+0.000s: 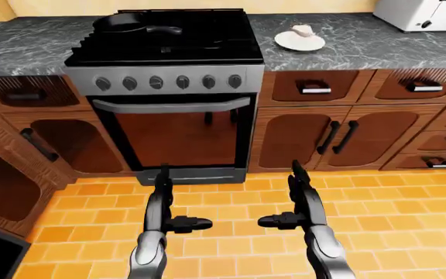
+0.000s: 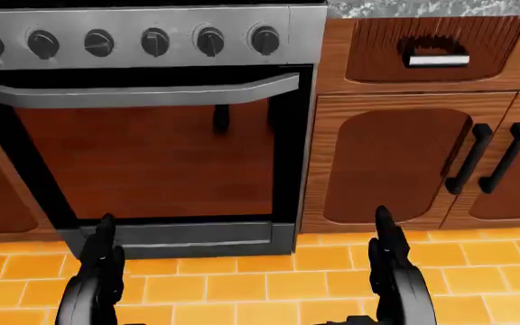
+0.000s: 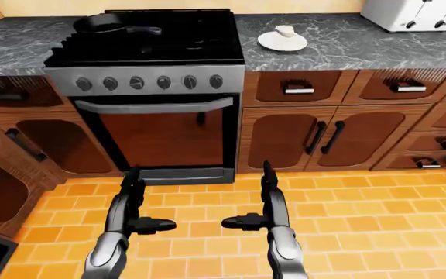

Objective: Pick the chicken breast from the plate and place it in the pan.

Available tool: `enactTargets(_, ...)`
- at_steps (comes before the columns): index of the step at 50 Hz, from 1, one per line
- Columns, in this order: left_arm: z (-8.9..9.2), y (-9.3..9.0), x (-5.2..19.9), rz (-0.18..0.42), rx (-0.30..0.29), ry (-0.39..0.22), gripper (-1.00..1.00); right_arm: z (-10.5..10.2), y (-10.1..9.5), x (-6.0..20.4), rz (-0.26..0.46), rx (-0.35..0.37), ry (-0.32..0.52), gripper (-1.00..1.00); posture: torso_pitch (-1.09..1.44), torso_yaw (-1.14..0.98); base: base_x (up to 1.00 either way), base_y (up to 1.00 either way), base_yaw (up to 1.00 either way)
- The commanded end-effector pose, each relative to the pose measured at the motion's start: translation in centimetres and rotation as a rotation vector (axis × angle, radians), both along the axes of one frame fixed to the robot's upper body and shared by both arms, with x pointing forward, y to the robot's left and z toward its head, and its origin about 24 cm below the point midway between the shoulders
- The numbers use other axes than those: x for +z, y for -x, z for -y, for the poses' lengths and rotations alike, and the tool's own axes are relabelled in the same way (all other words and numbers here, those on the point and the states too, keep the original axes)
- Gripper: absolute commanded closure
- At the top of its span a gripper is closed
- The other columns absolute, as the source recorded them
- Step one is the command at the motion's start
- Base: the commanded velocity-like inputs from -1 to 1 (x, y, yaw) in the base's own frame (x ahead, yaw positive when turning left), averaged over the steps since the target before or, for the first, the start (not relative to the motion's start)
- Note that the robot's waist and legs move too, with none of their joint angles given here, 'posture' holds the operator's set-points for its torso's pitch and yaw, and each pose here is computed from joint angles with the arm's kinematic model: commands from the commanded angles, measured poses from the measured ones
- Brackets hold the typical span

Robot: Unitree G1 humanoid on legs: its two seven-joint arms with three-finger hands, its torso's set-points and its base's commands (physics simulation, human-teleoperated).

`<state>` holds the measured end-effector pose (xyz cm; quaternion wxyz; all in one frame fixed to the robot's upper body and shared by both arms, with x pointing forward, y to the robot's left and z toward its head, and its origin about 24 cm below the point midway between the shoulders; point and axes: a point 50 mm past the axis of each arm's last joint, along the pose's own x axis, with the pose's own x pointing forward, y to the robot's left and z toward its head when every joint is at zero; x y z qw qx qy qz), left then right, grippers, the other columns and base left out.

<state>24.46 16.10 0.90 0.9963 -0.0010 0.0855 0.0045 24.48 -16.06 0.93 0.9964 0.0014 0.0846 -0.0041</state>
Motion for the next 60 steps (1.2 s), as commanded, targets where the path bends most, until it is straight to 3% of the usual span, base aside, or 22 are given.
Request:
enactTargets(1, 0.8, -0.6, 2.3, 0.162, -0.044, -0.138, -1.0, -0.5, -0.6, 2.4, 0.139, 0.03, 0.017, -1.0, 0.0, 0.0, 0.0, 0.0, 0.0)
enactTargets(4, 0.9, -1.4, 0.6, 0.141, -0.055, -0.159, -1.0, -0.7, -1.2, 1.7, 0.097, 0.037, 0.026, -1.0, 0.0, 0.0, 0.0, 0.0, 0.0)
enactTargets(9, 1.5, -2.0, -0.7, 0.126, -0.08, -0.178, -1.0, -0.8, -1.5, 1.4, 0.088, 0.041, 0.027, -1.0, 0.0, 0.0, 0.0, 0.0, 0.0)
enactTargets(19, 1.7, -1.9, 0.2, 0.139, -0.085, -0.184, -1.0, -1.1, -1.6, 1.6, 0.096, 0.062, 0.038, -1.0, 0.0, 0.0, 0.0, 0.0, 0.0)
enactTargets(27, 1.1, -5.9, 6.6, 0.233, -0.028, -0.201, -1.0, -0.5, -5.3, 6.3, 0.185, 0.035, 0.089, -1.0, 0.0, 0.0, 0.0, 0.0, 0.0)
enactTargets(29, 0.6, -6.8, 9.1, 0.273, -0.002, -0.177, -1.0, -0.1, -6.3, 8.5, 0.23, 0.02, 0.106, -1.0, 0.0, 0.0, 0.0, 0.0, 0.0)
enactTargets(30, 0.2, -7.5, 11.6, 0.312, 0.018, -0.163, -1.0, 0.0, -7.3, 10.9, 0.275, 0.013, 0.106, -1.0, 0.0, 0.0, 0.0, 0.0, 0.0)
enactTargets(33, -0.1, -8.0, 14.8, 0.358, 0.036, -0.157, -1.0, 0.0, -8.6, 14.5, 0.342, 0.006, 0.101, -1.0, 0.0, 0.0, 0.0, 0.0, 0.0)
enactTargets(36, -0.4, -8.2, 18.5, 0.423, 0.05, -0.177, -1.0, -0.4, -9.1, 17.8, 0.4, 0.015, 0.097, -1.0, 0.0, 0.0, 0.0, 0.0, 0.0)
enactTargets(40, -0.3, -7.8, 23.7, 0.52, 0.067, -0.143, -1.0, -0.5, -9.5, 22.9, 0.489, 0.006, 0.073, -1.0, 0.0, 0.0, 0.0, 0.0, 0.0)
enactTargets(42, 0.0, -6.9, 26.8, 0.581, 0.068, -0.104, -1.0, -0.8, -9.5, 26.2, 0.545, 0.009, 0.059, -1.0, 0.0, 0.0, 0.0, 0.0, 0.0)
enactTargets(43, 0.2, -6.2, 28.2, 0.612, 0.066, -0.112, -1.0, -1.0, -9.3, 27.4, 0.577, 0.011, 0.063, -1.0, 0.0, 0.0, 0.0, 0.0, 0.0)
enactTargets(45, 0.1, -4.8, 30.1, 0.657, 0.071, -0.094, -1.0, -1.2, -8.3, 29.0, 0.61, 0.011, 0.093, -1.0, 0.0, 0.0, 0.0, 0.0, 0.0)
enactTargets(51, 0.7, -1.4, 31.9, 0.709, 0.038, -0.111, -1.0, -0.7, -6.0, 29.5, 0.638, 0.007, 0.128, -1.0, 0.0, 0.0, 0.0, 0.0, 0.0)
enactTargets(60, 0.7, -1.1, 31.7, 0.708, 0.037, -0.125, -1.0, -1.2, -5.5, 29.7, 0.648, 0.034, 0.135, -1.0, 0.0, 0.0, 0.0, -0.08, 0.0)
